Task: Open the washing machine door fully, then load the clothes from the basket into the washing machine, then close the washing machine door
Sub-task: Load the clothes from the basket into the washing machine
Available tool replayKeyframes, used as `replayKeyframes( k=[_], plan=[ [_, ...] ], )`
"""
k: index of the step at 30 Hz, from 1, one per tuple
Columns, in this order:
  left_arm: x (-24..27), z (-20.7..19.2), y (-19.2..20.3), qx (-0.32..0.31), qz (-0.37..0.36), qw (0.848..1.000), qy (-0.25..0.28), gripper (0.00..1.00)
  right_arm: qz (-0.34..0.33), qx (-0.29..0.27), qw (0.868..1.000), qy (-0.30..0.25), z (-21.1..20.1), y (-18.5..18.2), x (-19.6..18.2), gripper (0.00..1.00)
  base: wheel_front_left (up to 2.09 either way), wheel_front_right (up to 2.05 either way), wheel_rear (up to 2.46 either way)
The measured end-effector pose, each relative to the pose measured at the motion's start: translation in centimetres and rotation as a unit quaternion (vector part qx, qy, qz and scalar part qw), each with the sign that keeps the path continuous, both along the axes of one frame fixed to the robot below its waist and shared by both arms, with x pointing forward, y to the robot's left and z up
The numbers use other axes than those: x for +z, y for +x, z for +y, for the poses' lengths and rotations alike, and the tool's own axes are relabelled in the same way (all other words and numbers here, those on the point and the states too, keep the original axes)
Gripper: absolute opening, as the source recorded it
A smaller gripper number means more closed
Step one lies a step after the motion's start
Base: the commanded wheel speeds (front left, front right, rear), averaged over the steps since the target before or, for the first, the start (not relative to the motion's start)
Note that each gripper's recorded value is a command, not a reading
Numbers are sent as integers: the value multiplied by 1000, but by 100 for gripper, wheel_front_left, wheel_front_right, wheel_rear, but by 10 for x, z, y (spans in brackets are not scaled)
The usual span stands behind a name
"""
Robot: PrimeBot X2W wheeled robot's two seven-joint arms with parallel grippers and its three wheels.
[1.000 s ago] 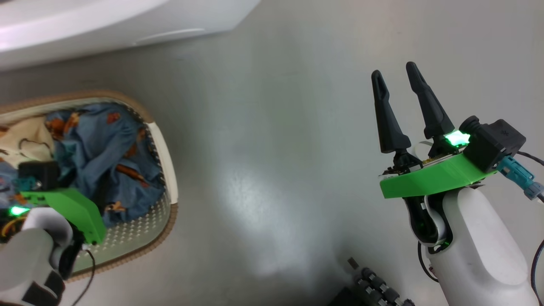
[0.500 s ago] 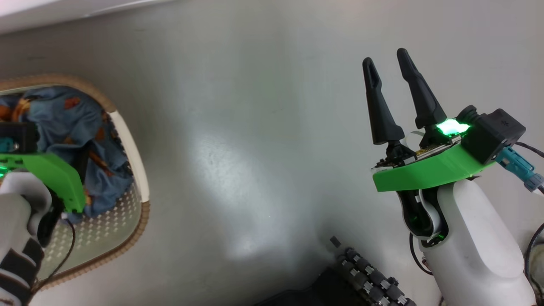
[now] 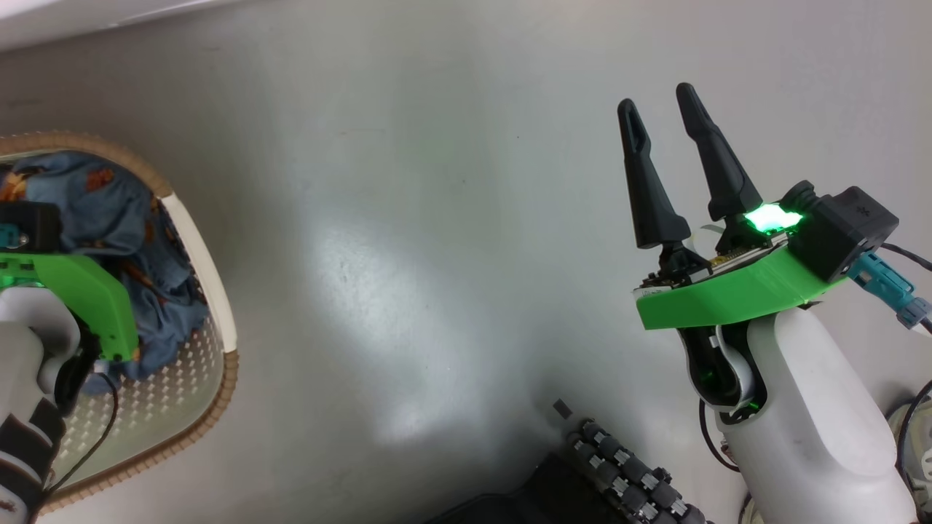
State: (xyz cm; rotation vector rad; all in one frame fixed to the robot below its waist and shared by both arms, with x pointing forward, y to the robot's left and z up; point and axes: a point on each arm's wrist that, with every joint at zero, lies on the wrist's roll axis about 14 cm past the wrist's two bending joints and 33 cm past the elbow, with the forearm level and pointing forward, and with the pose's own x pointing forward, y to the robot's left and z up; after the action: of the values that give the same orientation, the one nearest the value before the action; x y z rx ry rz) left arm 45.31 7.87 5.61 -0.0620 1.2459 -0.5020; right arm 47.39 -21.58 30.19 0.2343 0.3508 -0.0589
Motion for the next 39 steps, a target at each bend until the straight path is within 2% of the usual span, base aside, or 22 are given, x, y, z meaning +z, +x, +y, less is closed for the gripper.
replayKeyframes(
  k=[8,23,34,39],
  plan=[
    [11,2,3,11,-14,1000,-7,0,-9,5,1000,8,6,4,5,100,0,0,0],
    [66,7,1,45,-76,995,-41,0,-57,12,998,18,15,14,45,100,0,0,0],
    [124,10,11,67,-150,984,-72,0,-95,22,995,20,24,19,80,100,0,0,0],
    [151,9,3,77,-167,979,-86,0,-102,29,994,20,31,12,92,100,0,0,0]
  ],
)
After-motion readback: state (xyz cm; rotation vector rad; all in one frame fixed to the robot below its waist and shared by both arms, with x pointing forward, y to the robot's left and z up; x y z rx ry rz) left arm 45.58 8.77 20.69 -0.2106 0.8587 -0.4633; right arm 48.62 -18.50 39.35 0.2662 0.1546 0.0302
